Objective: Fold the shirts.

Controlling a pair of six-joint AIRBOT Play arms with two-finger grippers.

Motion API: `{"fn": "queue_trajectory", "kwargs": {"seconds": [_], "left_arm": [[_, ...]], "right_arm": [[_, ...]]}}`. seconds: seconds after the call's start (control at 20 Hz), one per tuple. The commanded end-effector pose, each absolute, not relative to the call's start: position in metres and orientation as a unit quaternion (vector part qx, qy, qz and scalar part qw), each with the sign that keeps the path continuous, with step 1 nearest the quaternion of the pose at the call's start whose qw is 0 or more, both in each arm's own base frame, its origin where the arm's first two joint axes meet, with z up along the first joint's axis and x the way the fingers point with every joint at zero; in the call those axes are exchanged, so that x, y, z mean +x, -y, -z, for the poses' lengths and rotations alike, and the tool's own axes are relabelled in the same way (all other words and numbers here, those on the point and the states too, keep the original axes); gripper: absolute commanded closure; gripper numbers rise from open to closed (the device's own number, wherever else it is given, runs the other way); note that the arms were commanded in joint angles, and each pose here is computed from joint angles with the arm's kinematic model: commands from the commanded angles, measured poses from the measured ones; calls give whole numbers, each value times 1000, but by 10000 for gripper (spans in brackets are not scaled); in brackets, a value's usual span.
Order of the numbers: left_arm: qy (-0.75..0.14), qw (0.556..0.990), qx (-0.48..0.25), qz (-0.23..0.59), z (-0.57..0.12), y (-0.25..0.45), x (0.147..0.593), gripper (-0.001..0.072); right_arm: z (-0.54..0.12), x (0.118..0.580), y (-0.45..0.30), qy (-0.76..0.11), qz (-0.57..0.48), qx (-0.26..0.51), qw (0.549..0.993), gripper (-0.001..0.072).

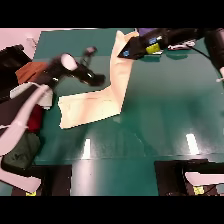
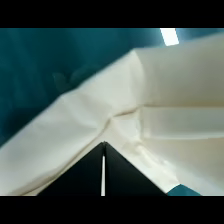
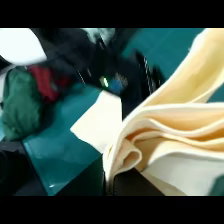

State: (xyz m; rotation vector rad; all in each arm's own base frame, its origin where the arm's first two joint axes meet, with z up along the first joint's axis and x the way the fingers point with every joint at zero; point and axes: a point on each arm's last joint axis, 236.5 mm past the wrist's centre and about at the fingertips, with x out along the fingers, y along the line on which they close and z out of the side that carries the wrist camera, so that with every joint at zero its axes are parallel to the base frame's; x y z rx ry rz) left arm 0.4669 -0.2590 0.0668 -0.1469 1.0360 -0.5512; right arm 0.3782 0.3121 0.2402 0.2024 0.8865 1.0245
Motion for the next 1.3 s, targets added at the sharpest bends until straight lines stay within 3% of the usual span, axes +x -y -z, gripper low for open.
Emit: {"fn": "queue_trajectory", "kwargs": {"seconds": [0.0,0.15,0.2,0.25,0.45,0.6,0.8,0.85,0.9,0.95,1.25], "left_arm": [[-412,892,-47,183,-165,152,476,684],[-329,937,-47,107,-245,68,457,685],[-308,946,-51,88,-265,48,448,685],[-293,952,-55,74,-279,34,440,685],[-293,953,-55,52,-290,13,420,685],[-296,951,-50,73,-289,30,419,685],[-295,948,-38,115,-287,68,420,685],[-299,945,-35,126,-283,78,422,685],[-304,942,-32,137,-279,88,423,685],[-309,940,-29,145,-274,96,425,684],[-345,917,-49,195,-243,133,437,684]], "right_arm": [[-232,354,-383,-407,-538,120,729,697],[-199,327,-474,-388,-595,126,692,693],[-185,318,-500,-378,-608,120,688,589],[-172,313,-522,-372,-615,109,686,399],[-174,336,-511,-365,-607,85,701,390],[-139,378,-428,-420,-528,51,737,405],[-61,409,-293,-524,-385,85,755,404],[-40,409,-268,-547,-358,102,750,337],[-17,407,-246,-570,-333,120,741,167],[2,403,-234,-589,-315,134,732,122],[64,397,-280,-635,-324,215,667,122]]}}
